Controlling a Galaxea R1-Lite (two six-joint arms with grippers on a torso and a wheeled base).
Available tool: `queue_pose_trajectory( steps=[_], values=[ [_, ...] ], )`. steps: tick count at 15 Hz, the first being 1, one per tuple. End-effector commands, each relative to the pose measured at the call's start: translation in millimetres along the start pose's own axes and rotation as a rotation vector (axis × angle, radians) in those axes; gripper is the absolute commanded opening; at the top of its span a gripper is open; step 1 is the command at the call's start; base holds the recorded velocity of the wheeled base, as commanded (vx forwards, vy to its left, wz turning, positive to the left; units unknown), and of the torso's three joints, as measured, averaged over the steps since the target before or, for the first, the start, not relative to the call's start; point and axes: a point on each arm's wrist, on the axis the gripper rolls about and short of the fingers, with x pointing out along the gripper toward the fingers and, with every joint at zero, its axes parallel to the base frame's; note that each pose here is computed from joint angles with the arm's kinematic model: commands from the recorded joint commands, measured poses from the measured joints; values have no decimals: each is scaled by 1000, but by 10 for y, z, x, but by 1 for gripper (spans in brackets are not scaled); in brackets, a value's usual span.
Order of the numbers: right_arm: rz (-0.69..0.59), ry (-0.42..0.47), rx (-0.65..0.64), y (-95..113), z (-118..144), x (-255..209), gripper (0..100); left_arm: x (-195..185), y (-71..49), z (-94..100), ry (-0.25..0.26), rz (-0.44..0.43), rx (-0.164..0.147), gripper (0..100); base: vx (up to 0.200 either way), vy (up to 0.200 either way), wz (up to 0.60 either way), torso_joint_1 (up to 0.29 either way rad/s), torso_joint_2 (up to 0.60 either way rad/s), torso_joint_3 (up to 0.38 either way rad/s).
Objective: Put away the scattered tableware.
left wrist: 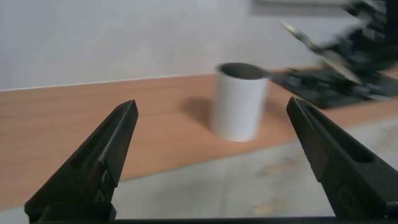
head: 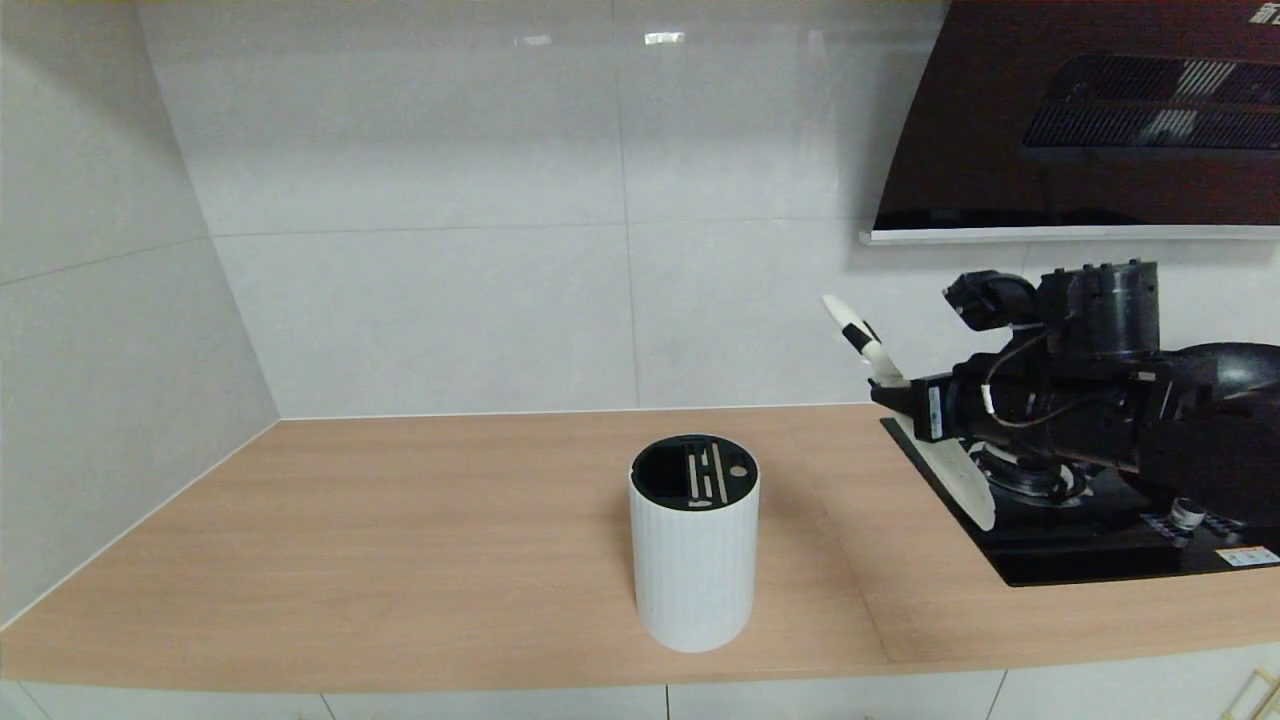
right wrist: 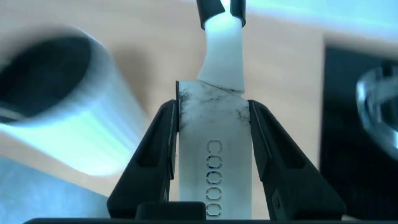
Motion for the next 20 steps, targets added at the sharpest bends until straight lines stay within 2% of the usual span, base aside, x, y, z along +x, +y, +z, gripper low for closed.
queue_pose_trajectory(
  steps=[1, 2, 3, 4, 5, 6, 7, 8, 10, 11, 12, 14, 17, 20],
  values=[
    [74, -97, 27, 311, 290, -200, 0, 1264, 231, 574, 272, -128, -103, 100, 0, 0, 0, 0, 0, 0],
    [92, -98, 39, 413, 287, -244, 0, 1578, 234, 522, 306, -172, -117, 100, 0, 0, 0, 0, 0, 0],
    [99, -94, 39, 440, 276, -259, 0, 1663, 225, 503, 310, -185, -126, 100, 0, 0, 0, 0, 0, 0],
    [142, -71, 24, 587, 177, -377, 0, 2035, 192, 387, 320, -225, -217, 100, 0, 0, 0, 0, 0, 0],
    [173, -67, 12, 697, 149, -429, 0, 2165, 151, 310, 322, -248, -279, 100, 0, 0, 0, 0, 0, 0],
    [181, -70, 7, 762, 144, -465, 0, 2220, 122, 241, 327, -261, -328, 100, 0, 0, 0, 0, 0, 0],
    [188, -69, -3, 879, 121, -503, 0, 2340, 12, 112, 338, -312, -410, 100, 0, 0, 0, 0, 0, 0],
    [192, -68, 1, 955, 106, -527, 0, 2402, -84, 57, 327, -357, -459, 100, 0, 0, 0, 0, 0, 0],
    [220, -65, 29, 1125, 66, -611, 0, 2463, -272, 19, 284, -458, -577, 100, 0, 0, 0, 0, 0, 0],
    [235, -67, 35, 1170, 66, -646, 0, 2504, -291, -9, 268, -474, -600, 100, 0, 0, 0, 0, 0, 0],
    [253, -64, 40, 1221, 55, -669, 0, 2570, -292, -58, 262, -478, -606, 100, 0, 0, 0, 0, 0, 0],
    [290, -48, 30, 1366, -1, -713, 0, 2679, -280, -201, 226, -485, -605, 100, 0, 0, 0, 0, 0, 0],
    [362, -5, 19, 1595, -132, -769, 0, 2683, -289, -200, 214, -491, -603, 100, 0, 0, 0, 0, 0, 0],
    [379, 3, 11, 1643, -174, -786, 0, 2664, -295, -168, 181, -508, -599, 100, 0, 0, 0, 0, 0, 0]
  ],
)
